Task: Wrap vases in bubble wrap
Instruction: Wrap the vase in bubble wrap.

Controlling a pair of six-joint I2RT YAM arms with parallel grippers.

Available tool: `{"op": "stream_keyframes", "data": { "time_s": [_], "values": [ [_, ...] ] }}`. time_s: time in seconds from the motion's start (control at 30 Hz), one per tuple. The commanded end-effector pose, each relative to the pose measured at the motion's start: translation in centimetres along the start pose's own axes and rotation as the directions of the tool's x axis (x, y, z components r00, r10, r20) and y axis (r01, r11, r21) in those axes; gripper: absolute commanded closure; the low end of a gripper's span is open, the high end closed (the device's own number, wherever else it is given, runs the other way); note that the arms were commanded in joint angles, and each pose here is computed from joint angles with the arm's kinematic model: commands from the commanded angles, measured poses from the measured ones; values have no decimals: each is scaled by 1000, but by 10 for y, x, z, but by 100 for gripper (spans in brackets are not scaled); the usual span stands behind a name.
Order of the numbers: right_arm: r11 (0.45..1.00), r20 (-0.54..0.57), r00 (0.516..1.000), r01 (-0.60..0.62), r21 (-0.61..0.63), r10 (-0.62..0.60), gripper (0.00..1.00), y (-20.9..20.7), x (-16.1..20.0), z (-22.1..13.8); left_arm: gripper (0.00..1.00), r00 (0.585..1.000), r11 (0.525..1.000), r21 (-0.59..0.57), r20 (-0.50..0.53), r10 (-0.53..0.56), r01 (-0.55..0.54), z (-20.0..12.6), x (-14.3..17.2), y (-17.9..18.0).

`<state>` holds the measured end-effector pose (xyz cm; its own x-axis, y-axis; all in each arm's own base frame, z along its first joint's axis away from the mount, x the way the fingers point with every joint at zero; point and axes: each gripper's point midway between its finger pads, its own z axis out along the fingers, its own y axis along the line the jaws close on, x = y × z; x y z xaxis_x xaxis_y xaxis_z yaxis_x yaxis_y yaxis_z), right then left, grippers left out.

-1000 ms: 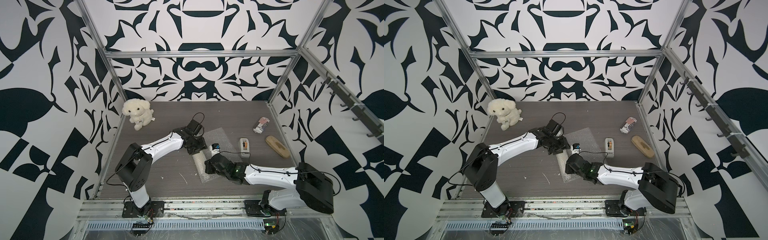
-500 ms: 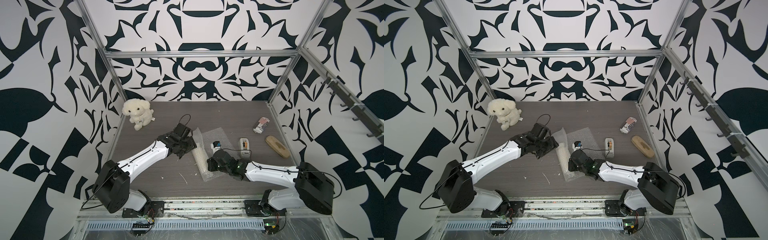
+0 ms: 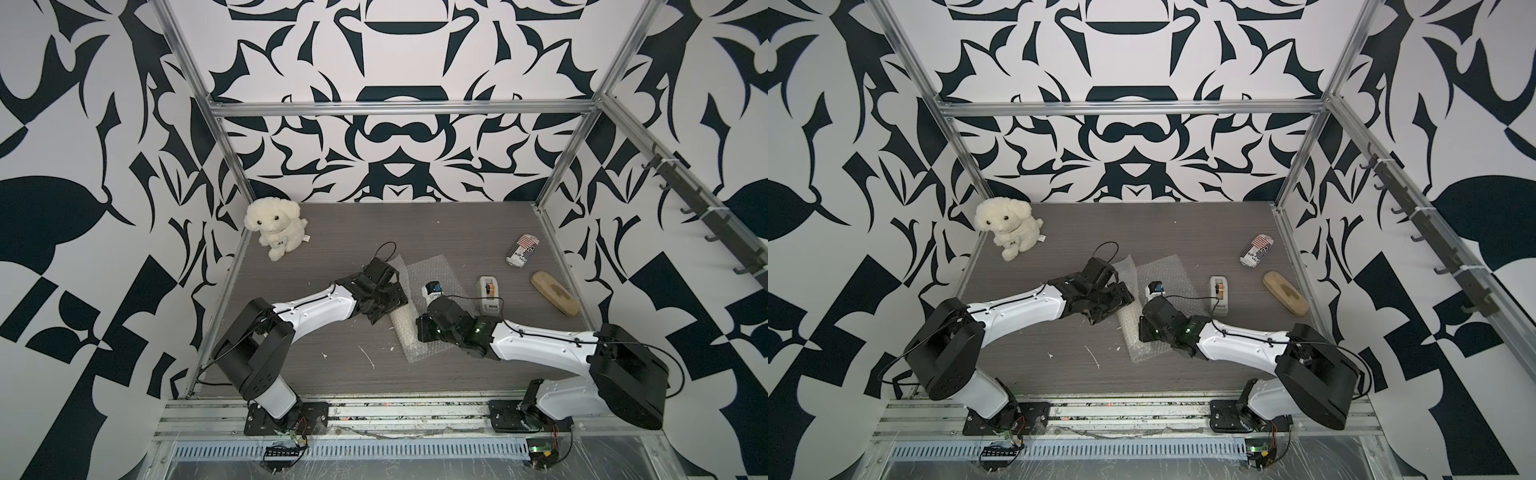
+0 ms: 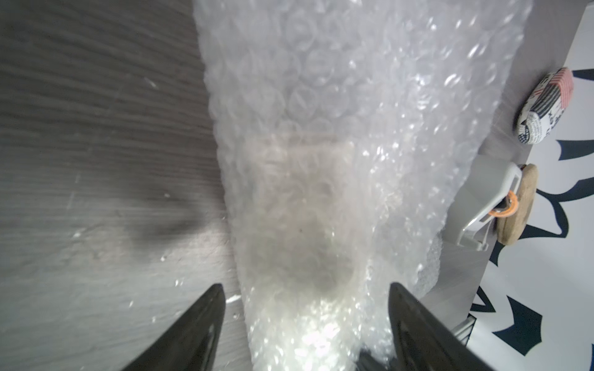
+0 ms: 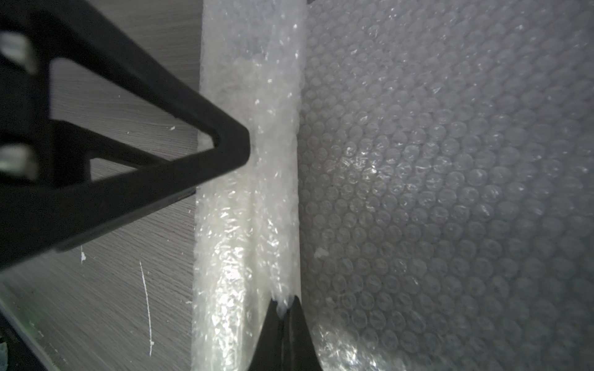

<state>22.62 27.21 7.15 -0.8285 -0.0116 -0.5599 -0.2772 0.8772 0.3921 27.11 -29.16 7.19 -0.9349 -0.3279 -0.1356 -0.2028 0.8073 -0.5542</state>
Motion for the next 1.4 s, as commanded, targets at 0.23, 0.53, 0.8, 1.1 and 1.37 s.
{"op": "stream_keyframes", "data": {
  "time_s": [0.23,0.53,0.8,1.1,1.37],
  "values": [
    [998,37,998,58,8,-58,97,2,-14,-8,24,1000,997,-75,-26,0,-1,29,7,22],
    [977,199,965,139,164,-171,44,-16,-56,-61,29,999,956,-293,-8,33,-34,26,7,48],
    [996,278,957,85,-15,-77,35,-3,-43,-88,32,998,935,-350,-38,48,-58,28,8,45],
    [979,296,935,203,-4,-193,29,28,-20,-60,36,995,870,-484,-77,63,-93,29,8,48],
    [970,302,922,227,86,-243,26,32,-10,-32,37,991,799,-589,-119,67,-124,29,9,54]
  ]
}}
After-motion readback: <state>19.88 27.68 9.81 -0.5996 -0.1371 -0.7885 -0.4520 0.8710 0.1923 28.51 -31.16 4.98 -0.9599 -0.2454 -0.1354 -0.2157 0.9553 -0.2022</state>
